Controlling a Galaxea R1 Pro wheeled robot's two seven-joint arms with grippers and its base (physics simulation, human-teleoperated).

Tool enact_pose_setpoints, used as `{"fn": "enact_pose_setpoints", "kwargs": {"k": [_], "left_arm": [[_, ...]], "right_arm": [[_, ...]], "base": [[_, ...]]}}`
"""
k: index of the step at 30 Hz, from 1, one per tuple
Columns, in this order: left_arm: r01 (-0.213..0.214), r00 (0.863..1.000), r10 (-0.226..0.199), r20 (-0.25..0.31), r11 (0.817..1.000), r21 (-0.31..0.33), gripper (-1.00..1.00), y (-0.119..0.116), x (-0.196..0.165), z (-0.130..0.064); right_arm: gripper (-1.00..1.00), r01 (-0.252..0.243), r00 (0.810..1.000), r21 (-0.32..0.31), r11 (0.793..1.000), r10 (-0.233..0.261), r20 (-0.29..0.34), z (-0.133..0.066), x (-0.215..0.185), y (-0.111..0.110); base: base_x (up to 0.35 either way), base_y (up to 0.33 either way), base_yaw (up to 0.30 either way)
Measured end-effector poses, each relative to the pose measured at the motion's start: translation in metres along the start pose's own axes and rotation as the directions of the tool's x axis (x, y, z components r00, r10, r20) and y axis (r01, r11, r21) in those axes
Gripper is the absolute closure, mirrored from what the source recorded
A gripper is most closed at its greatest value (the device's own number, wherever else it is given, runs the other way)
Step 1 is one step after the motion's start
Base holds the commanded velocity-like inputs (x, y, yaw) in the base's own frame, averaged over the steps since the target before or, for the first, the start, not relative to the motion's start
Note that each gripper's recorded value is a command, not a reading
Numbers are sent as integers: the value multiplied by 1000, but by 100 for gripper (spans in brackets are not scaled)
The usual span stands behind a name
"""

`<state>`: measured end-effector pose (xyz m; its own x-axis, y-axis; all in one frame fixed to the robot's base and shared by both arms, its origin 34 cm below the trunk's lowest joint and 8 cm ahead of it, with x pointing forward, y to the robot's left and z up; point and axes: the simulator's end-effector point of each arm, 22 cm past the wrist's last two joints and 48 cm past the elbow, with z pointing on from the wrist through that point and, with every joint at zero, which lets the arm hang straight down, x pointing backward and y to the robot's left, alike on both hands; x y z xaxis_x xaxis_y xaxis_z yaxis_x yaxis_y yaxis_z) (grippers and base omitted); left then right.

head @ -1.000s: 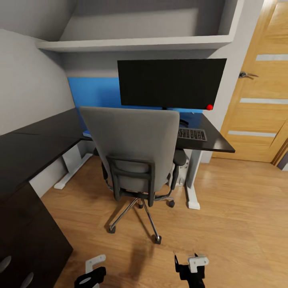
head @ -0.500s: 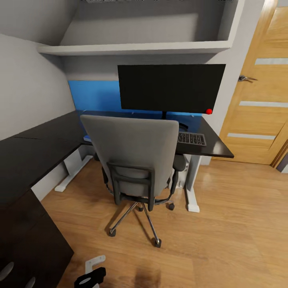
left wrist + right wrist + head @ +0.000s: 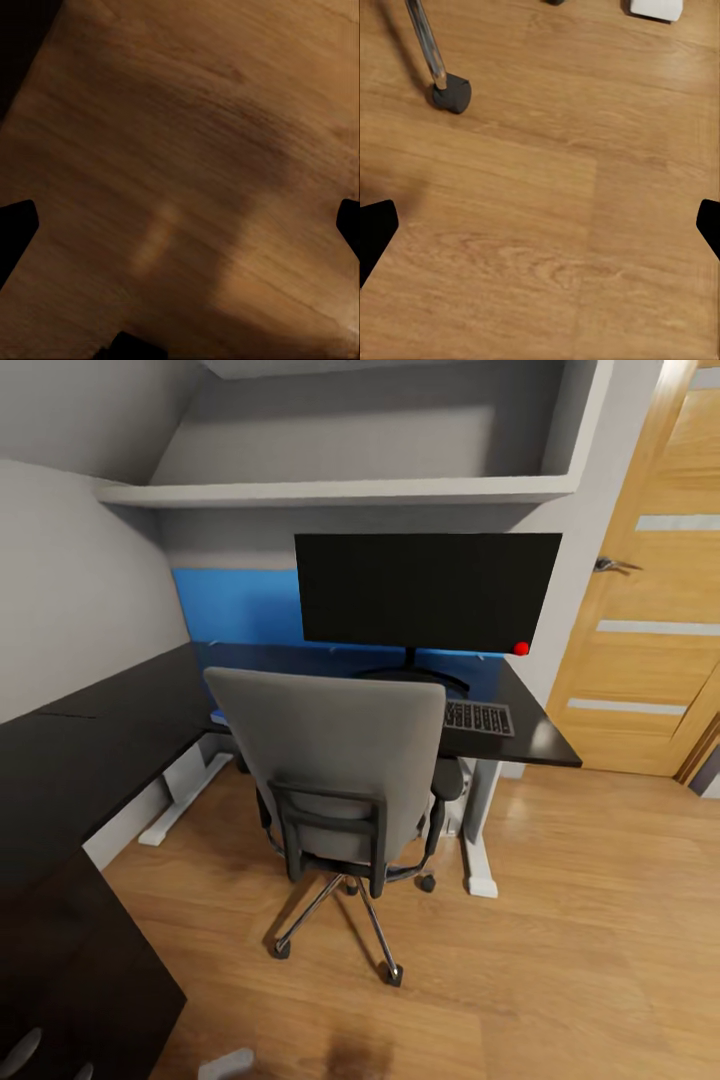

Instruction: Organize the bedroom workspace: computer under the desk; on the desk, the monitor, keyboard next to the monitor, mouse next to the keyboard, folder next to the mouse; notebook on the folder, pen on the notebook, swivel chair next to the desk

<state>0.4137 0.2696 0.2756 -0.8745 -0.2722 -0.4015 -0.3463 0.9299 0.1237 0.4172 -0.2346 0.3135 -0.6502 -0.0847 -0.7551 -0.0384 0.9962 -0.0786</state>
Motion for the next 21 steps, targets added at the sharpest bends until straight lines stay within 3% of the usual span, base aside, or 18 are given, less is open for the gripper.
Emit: {"fn": "enact_pose_setpoints", "kwargs": {"k": [3, 21], "left_arm": [[-13, 1000, 12, -23, 1000, -9, -100, 9, 17, -6], [-17, 999, 17, -31, 1000, 1, -100, 7, 0, -40]], "right_arm": [[-100, 0, 1000, 0, 1000, 0, 0, -3, -6, -1], [-100, 0, 1000, 0, 1000, 0, -1, -22, -39, -4]], "base": [[0, 0, 0], [0, 0, 0]]}}
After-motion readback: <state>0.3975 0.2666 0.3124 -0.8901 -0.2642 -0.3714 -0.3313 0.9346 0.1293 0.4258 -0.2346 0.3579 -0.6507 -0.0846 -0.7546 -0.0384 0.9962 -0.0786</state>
